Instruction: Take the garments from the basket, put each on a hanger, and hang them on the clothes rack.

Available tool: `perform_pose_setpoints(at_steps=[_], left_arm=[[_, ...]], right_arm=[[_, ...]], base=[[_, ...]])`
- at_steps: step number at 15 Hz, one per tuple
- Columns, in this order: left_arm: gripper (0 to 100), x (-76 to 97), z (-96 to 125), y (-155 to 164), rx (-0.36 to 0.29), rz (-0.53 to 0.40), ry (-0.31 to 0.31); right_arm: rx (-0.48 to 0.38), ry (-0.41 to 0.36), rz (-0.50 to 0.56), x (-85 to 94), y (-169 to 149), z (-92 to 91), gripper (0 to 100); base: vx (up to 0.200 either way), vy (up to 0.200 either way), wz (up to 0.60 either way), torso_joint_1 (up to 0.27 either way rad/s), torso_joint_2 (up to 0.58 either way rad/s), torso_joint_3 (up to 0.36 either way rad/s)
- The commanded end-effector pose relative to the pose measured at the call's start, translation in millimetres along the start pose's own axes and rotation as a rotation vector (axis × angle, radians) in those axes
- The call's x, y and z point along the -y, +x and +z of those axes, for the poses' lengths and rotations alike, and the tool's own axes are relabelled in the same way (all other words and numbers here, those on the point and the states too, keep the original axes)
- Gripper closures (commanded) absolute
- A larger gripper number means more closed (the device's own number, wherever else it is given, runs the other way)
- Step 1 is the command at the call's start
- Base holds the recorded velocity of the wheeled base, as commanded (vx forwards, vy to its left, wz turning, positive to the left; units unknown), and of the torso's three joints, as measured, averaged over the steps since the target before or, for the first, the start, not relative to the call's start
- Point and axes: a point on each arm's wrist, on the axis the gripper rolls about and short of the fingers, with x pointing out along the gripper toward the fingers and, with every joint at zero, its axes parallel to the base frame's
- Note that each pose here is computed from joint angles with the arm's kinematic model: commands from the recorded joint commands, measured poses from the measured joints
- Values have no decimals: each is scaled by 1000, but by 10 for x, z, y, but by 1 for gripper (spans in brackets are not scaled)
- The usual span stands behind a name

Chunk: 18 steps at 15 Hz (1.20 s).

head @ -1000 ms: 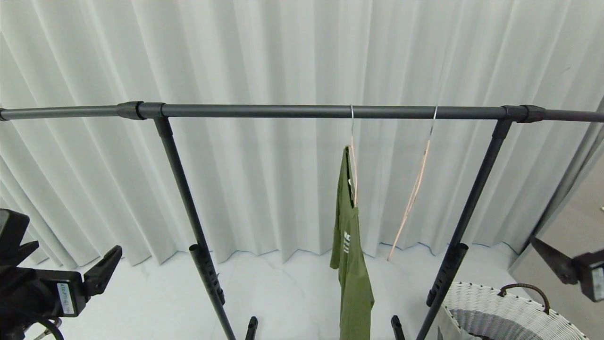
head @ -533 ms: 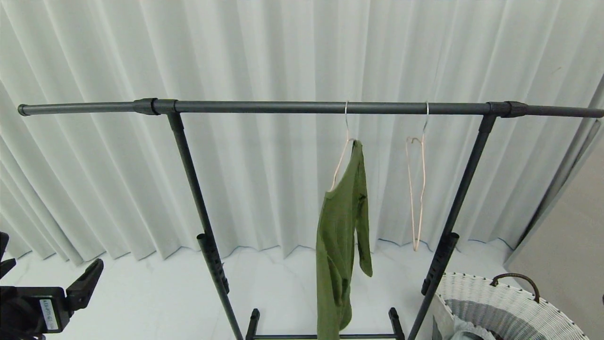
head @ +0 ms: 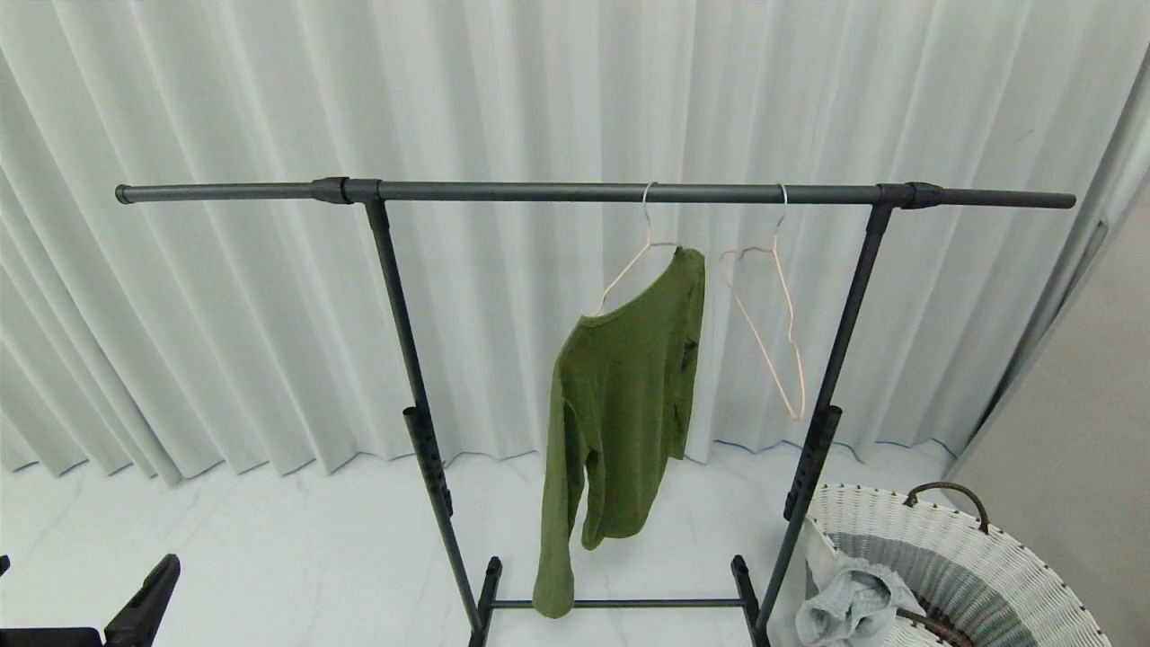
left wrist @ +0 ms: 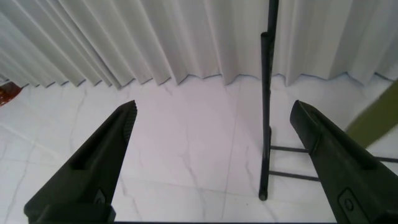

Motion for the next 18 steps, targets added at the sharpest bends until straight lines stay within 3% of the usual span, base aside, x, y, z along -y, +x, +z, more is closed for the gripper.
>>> perform_pose_setpoints(at_steps=[1, 3, 5, 7, 8, 10, 12, 18], left_arm=[[0, -13, -131, -132, 43, 6, -13], [0, -34, -219, -263, 64, 6, -22], [0, -41, -330, -368, 66, -8, -30], [0, -50, -610, -602, 102, -32, -39], [0, -56, -610, -615, 120, -17, -60], [0, -63, -625, -643, 150, -4, -158], [0, -71, -652, -682, 205, -11, -185], [0, -74, -664, -678, 199, 18, -214]], right_arm=[[-23, -5, -5, -20, -5, -107, 0], [-34, -2, 1, -44, -35, -266, 0], [-24, 5, -2, -32, -67, -296, 0], [-43, -7, 2, -20, -147, -430, 0], [-45, -5, -2, -16, -167, -462, 0], [-41, 7, -24, -9, -178, -467, 0], [-10, 32, -43, 5, -209, -480, 0], [113, 120, -79, 47, -315, -537, 0]], base=[[0, 0, 0, 0, 0, 0], [0, 0, 0, 0, 0, 0], [0, 0, 0, 0, 0, 0], [0, 0, 0, -100, 239, 129], [0, 0, 0, -193, 413, 222], [0, 0, 0, -210, 471, 256], [0, 0, 0, -222, 498, 276], [0, 0, 0, -205, 490, 279]])
